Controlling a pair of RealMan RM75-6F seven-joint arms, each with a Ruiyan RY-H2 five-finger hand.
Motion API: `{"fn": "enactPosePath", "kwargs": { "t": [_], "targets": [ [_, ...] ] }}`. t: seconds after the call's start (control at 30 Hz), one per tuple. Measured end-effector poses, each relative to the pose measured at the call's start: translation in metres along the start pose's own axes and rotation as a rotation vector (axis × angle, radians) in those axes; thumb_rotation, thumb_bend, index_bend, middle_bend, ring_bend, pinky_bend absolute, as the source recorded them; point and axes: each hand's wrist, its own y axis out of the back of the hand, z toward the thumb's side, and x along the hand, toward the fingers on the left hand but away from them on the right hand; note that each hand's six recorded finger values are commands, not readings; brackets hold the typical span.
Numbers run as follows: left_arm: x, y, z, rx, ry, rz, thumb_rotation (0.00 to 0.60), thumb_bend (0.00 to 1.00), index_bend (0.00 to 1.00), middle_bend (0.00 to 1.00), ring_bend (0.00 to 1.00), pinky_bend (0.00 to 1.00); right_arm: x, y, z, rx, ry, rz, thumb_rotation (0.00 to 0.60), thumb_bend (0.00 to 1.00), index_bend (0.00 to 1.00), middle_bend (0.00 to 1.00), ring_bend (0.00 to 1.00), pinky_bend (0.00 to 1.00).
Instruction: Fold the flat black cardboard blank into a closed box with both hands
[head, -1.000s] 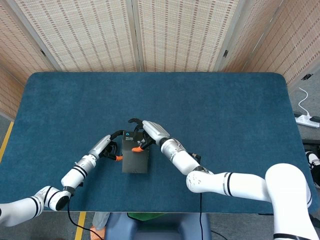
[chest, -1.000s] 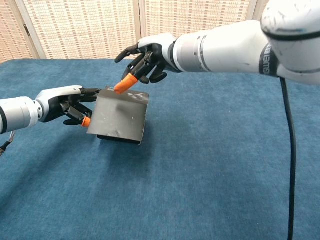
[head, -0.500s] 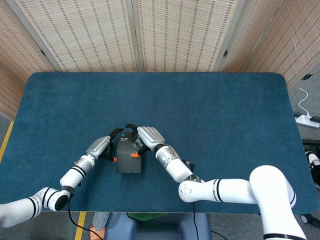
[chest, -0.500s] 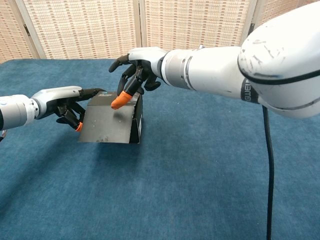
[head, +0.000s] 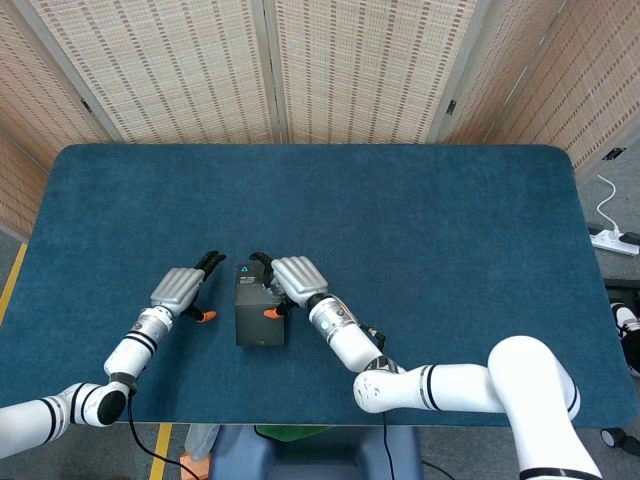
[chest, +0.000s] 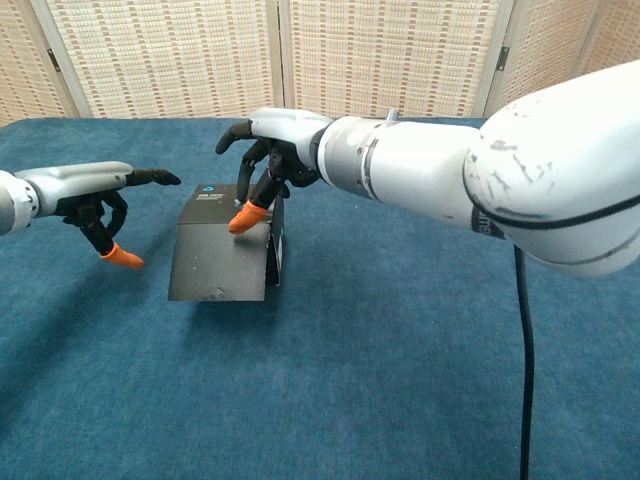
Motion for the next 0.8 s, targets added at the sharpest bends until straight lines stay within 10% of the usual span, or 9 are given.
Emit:
{"fn": "enactPosePath", "kwargs": {
  "t": [0.33,0.8],
  "targets": [
    [-0.028,0.031,-0.02,0.032,0.096,0.102,0.6,0.22,0.0,0.0,0.66,0.92,0.004,-0.022,0.002,0.219,0.068,-0.062,0.6,0.03,0.21,0.39,0.75,1.0],
    [-0.043,0.036,-0.017,-0.111,0.018,0.077,0.6,0.22,0.0,0.0,0.66,0.92,0.008,-0.047,-0.016,0.577,0.162,-0.26,0.6,0.23,0.41,0.49,0.76,1.0]
  ]
}}
